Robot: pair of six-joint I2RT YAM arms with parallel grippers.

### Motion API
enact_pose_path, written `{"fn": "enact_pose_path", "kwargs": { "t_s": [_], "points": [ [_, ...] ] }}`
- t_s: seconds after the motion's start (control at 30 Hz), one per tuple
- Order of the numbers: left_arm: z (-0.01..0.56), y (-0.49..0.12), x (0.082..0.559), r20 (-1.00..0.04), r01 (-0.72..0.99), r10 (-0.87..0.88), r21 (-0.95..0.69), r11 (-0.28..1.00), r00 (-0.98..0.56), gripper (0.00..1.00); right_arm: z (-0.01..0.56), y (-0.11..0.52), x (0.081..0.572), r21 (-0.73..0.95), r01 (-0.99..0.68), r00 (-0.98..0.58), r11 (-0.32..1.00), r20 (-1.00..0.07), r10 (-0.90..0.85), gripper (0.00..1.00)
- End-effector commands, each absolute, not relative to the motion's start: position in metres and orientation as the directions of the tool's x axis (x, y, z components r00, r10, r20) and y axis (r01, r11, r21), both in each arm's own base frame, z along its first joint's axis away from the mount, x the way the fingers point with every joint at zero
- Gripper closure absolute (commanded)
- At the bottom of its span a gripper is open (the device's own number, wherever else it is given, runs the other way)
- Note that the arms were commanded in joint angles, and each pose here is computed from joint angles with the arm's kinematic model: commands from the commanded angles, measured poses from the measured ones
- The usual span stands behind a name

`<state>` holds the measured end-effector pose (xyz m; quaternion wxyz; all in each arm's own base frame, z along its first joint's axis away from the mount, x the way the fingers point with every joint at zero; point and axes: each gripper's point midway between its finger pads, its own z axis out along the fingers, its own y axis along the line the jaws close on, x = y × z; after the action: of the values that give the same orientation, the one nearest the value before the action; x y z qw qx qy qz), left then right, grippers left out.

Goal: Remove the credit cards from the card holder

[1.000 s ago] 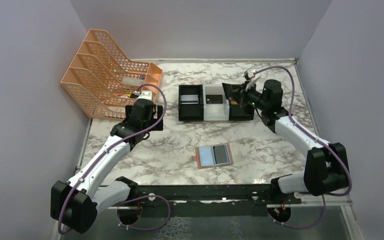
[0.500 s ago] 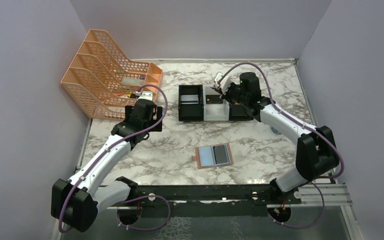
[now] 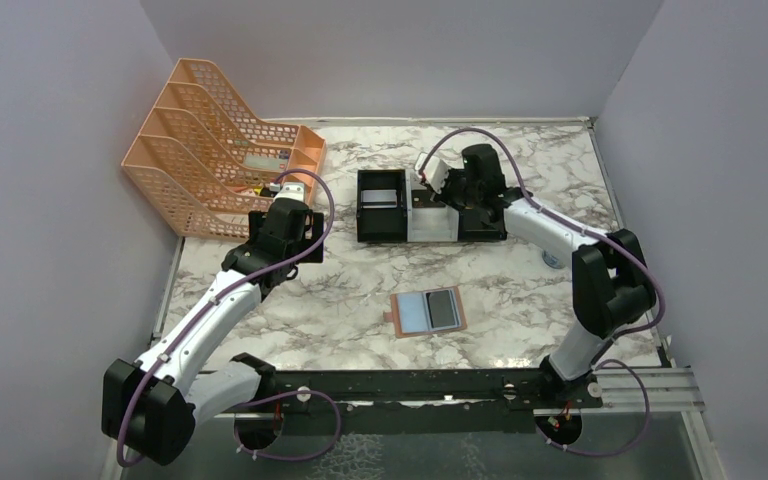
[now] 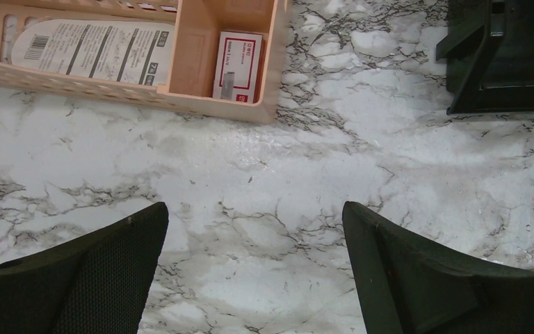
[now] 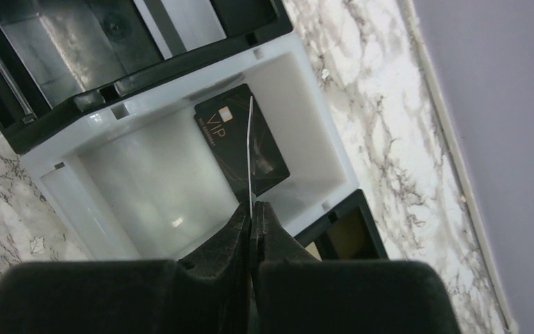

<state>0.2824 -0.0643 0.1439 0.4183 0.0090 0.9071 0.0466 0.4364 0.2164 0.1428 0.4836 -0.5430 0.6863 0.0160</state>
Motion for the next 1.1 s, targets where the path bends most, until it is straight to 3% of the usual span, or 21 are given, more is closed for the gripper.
{"fn": "enact_pose_path", "kwargs": {
  "t_s": [0.0, 0.43, 1.07],
  "points": [
    [0.151, -0.057, 0.283, -0.773, -0.051, 0.054, 0.111, 0.993, -0.632, 0.01, 0.134, 0.216, 0.445, -0.514, -0.753, 0.036, 0.411, -0.656, -0.754, 0.99],
    [0.147, -0.067, 0.283, -0.756, 0.001, 0.069, 0.090, 0.996, -0.651, 0.01, 0.105, 0.226, 0.469, -0.505, -0.770, 0.020, 0.389, -0.629, -0.777, 0.99],
    [0.144, -0.069, 0.283, -0.745, 0.025, 0.089, 0.096, 0.995, -0.661, 0.01, 0.093, 0.234, 0.506, -0.658, -0.677, 0.148, 0.330, -0.561, -0.815, 0.98]
  ]
}}
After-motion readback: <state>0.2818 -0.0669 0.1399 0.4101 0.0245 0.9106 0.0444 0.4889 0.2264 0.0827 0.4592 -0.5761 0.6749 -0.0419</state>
